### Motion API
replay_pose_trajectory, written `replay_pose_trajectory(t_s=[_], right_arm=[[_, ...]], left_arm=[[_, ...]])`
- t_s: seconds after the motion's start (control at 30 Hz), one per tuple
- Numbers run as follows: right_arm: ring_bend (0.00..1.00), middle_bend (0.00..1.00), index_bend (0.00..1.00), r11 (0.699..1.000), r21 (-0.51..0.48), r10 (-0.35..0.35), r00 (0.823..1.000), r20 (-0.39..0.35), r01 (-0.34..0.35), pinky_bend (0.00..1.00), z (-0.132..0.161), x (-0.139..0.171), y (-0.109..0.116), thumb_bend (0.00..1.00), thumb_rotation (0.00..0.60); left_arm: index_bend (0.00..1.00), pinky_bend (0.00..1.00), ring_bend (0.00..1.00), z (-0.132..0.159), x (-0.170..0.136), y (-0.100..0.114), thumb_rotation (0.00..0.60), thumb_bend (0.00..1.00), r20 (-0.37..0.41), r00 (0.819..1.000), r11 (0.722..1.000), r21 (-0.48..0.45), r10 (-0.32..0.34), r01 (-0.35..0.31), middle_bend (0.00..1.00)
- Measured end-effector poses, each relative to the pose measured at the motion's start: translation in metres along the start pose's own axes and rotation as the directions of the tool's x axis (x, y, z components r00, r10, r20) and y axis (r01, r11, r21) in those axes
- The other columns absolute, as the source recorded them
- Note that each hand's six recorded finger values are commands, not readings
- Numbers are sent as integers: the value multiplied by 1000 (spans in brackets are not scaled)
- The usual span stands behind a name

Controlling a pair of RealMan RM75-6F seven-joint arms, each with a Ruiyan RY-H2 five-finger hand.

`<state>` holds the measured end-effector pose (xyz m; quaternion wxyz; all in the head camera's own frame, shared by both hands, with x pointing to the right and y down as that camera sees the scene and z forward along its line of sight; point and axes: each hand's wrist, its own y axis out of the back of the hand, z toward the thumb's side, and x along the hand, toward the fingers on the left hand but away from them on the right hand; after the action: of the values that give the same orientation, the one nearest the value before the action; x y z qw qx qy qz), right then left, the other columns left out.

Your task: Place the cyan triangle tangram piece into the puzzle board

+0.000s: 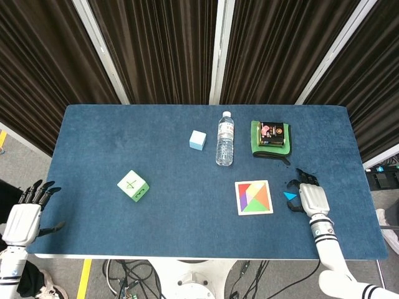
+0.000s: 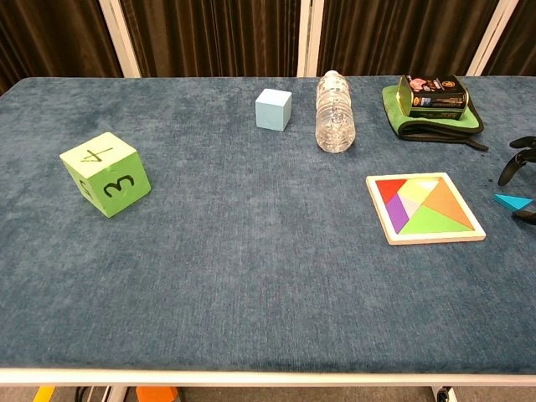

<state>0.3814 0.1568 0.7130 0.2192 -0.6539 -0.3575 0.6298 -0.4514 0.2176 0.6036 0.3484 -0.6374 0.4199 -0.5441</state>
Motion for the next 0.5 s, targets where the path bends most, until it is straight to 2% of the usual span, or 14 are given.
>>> replay_pose_trajectory(t_s=[0.5], right_arm=[[0,0,406,1000,13,6,1000,11,-6,0,-1,-2,0,241,600]], left_arm=[[215,128,12,0,0,-1,600,0,0,1000,1000,1,-2,2,124]])
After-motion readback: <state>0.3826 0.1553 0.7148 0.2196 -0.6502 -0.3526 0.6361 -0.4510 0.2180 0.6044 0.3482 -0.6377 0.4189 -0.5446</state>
